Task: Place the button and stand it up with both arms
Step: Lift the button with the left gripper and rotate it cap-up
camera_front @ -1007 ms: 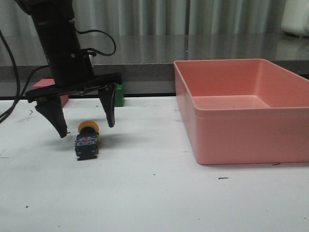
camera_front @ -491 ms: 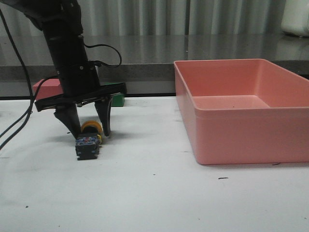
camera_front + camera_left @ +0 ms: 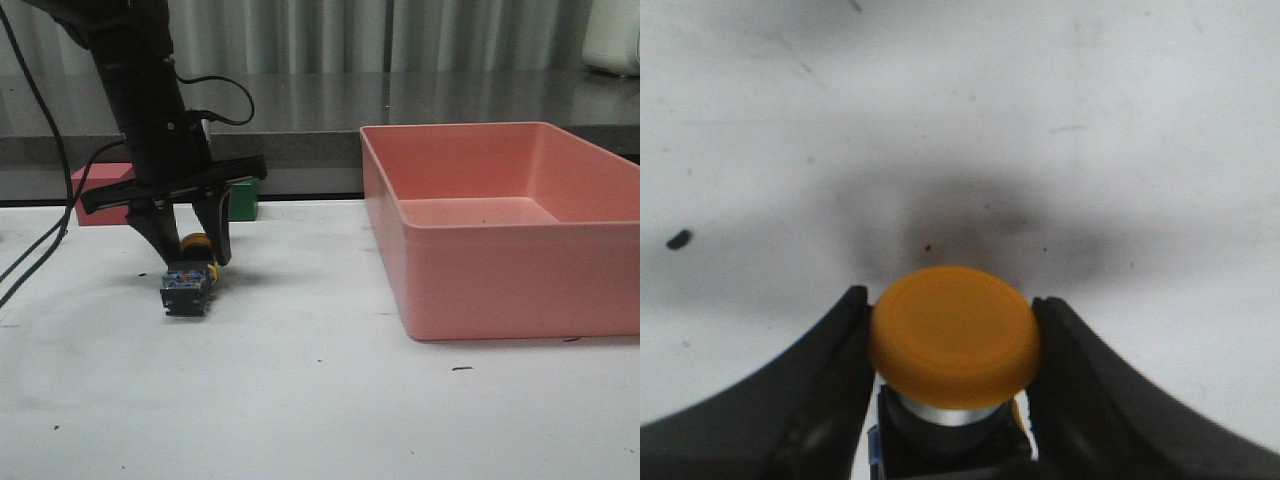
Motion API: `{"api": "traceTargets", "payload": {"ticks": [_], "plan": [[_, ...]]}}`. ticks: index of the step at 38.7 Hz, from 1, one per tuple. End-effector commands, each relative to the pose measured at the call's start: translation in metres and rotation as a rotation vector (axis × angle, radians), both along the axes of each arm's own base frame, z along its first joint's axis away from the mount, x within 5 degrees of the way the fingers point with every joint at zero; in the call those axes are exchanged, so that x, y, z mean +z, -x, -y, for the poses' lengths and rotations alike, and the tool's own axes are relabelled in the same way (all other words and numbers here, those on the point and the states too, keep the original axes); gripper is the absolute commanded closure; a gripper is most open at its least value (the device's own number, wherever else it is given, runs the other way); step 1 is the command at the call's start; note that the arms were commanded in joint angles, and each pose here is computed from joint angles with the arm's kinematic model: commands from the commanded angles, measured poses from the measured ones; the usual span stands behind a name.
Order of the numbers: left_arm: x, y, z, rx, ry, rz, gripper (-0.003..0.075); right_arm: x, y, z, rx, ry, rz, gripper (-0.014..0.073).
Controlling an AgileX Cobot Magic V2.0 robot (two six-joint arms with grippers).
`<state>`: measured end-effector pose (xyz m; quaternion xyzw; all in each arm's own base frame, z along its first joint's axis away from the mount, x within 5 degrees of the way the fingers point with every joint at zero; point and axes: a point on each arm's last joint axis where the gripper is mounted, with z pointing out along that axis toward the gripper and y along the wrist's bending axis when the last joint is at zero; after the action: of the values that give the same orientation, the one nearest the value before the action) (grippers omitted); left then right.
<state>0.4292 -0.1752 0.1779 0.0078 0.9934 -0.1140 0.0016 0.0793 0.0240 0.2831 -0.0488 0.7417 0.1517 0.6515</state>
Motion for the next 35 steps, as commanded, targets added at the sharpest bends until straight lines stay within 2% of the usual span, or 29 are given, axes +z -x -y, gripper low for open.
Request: {"api": "traceTargets", "payload": {"ticks": [1, 5, 11, 17, 21, 29, 35], "plan": [[0.067, 0.008, 0.0, -0.033, 0.027, 0.165, 0.0574, 0.017, 0.0, 0.001, -0.006, -0.011, 0.113, 0.0664], [0.089, 0.012, -0.007, -0.038, -0.009, 0.279, 0.0574, 0.017, 0.0, 0.001, -0.006, -0.011, 0.113, 0.0664], [0.112, 0.023, -0.015, -0.02, 0.007, 0.441, 0.0574, 0.017, 0.0, 0.001, -0.006, -0.011, 0.113, 0.0664], [0.121, 0.042, -0.027, 0.0, 0.031, 0.637, 0.0574, 0.017, 0.0, 0.001, -0.006, -0.011, 0.113, 0.0664], [0.131, 0.061, -0.036, 0.012, 0.064, 0.812, 0.0574, 0.017, 0.0, 0.001, -0.006, -0.011, 0.113, 0.0664], [0.131, 0.105, -0.053, 0.042, 0.166, 1.153, 0.0574, 0.017, 0.0, 0.001, -0.006, -0.011, 0.113, 0.0664], [0.11, 0.136, -0.063, 0.005, 0.212, 1.354, 0.0574, 0.017, 0.0, 0.001, -0.006, -0.011, 0.113, 0.0664]]}}
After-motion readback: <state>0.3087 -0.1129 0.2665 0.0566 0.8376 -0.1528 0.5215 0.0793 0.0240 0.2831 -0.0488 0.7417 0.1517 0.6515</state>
